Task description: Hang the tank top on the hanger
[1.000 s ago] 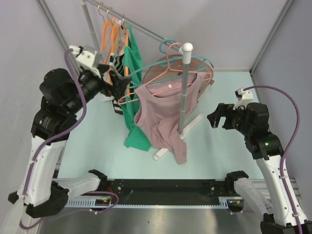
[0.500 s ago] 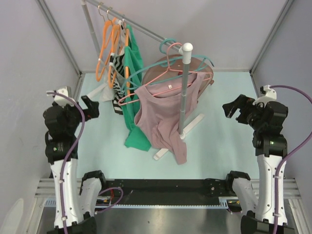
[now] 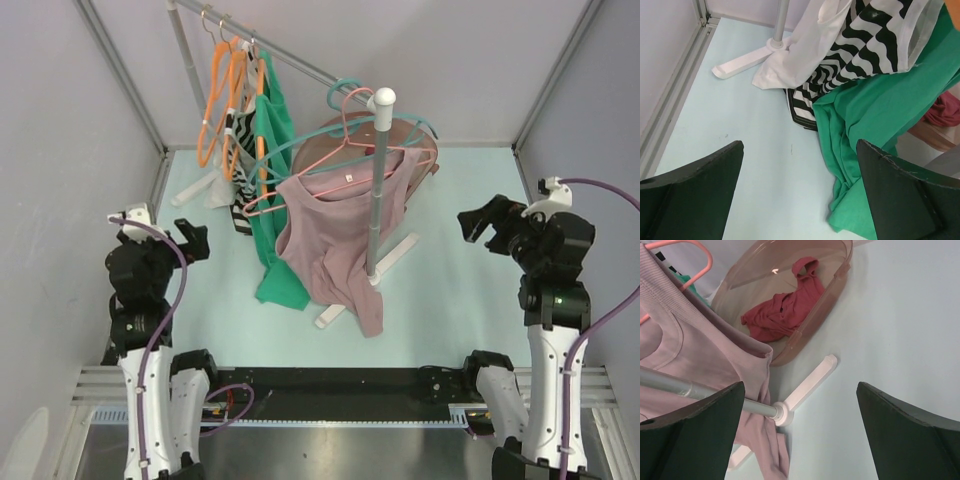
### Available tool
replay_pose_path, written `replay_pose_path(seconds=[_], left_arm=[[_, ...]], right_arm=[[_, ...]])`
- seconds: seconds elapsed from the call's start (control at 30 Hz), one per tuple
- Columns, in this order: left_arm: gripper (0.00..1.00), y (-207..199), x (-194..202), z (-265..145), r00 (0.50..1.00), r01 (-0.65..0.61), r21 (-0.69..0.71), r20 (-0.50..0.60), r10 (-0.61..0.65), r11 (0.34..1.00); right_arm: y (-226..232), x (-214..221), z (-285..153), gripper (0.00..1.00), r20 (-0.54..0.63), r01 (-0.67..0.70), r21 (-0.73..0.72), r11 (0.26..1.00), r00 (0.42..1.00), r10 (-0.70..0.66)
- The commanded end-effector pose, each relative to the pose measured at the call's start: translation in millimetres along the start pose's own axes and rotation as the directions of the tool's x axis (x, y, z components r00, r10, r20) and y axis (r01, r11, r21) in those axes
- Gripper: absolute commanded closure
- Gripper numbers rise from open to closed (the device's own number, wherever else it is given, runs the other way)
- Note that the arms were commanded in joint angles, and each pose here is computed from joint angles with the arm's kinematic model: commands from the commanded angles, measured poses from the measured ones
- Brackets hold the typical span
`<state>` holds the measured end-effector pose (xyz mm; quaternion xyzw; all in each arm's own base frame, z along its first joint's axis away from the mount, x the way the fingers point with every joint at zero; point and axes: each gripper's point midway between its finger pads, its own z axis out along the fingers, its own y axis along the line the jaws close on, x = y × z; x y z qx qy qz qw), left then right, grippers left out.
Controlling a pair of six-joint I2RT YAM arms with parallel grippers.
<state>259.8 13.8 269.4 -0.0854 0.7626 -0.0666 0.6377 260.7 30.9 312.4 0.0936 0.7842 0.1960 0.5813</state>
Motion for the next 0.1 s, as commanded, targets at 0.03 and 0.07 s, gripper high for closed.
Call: replay_pose_path(seconds=[0.03, 0.07], left_arm=[[0.01, 2.3, -13.0, 1.9, 0.998, 0.007, -0.012, 0.056, -0.007, 1.000], [0.00, 1.8, -14.0, 1.8, 0.998, 0.010, -0.012, 0.059, -0.009, 1.000]], right_arm=[[3.6, -6.4, -1.7, 0.00, 0.037, 0.010, -0.018, 1.000, 0.999, -0.010], [4.4, -6.4, -1.8, 0.00, 0.038, 0.013, -0.023, 1.000, 0.999, -0.012]])
